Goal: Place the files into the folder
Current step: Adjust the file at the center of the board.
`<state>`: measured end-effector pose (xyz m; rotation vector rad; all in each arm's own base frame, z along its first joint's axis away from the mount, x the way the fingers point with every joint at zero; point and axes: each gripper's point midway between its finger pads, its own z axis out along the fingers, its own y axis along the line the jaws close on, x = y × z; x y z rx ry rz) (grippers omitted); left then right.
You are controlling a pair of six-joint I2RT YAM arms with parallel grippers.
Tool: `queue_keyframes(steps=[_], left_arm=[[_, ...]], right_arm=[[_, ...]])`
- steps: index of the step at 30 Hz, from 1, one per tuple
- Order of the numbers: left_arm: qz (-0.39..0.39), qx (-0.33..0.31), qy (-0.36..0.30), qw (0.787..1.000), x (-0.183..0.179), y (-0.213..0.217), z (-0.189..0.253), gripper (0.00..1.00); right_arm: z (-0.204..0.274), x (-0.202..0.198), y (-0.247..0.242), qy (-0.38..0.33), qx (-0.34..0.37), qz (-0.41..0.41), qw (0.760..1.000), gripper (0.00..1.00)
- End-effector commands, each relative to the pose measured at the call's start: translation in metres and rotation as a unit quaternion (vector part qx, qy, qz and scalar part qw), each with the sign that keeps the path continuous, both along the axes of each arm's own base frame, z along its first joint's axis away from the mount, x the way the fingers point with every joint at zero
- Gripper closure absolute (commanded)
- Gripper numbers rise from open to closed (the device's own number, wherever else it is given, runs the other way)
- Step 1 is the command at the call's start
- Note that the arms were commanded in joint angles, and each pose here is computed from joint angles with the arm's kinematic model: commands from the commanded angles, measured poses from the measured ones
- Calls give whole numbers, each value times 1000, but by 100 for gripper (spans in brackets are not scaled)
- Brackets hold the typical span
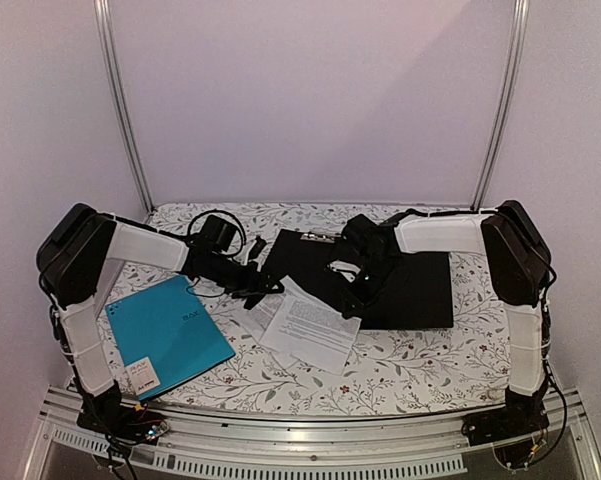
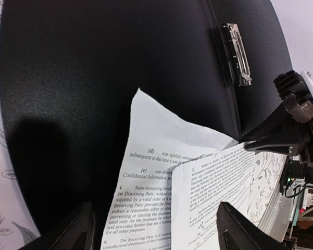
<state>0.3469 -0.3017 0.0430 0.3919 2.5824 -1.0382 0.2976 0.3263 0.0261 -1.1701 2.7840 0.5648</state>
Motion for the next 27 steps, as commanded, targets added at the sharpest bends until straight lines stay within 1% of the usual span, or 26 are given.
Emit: queue_keyframes(steps=[1, 3, 5, 13, 16, 20, 27], left_arm=[[-15, 5, -8, 1000, -3, -7, -1, 19], [-17, 5, -6, 1000, -5, -7, -2, 19], [-17, 4, -5, 1000, -6, -7, -3, 19], [-16, 3, -5, 1000, -7, -7, -4, 19], [-14, 3, -4, 1000, -6, -7, -5, 19], [-14, -9, 0, 1000, -7, -10, -5, 19], [-17, -20, 16, 1000, -11, -13, -8, 19]], right_arm=[[-1, -4, -4, 14, 2, -4, 1000, 93], [0, -3, -4, 14, 4, -5, 1000, 98], [2, -3, -3, 13, 7, -6, 1000, 100], [11, -1, -2, 14, 18, -18, 1000, 100], [18, 3, -1, 19, 40, -32, 999, 100], [35, 11, 3, 29, 92, -73, 993, 100], [50, 18, 14, 30, 128, -100, 986, 100]])
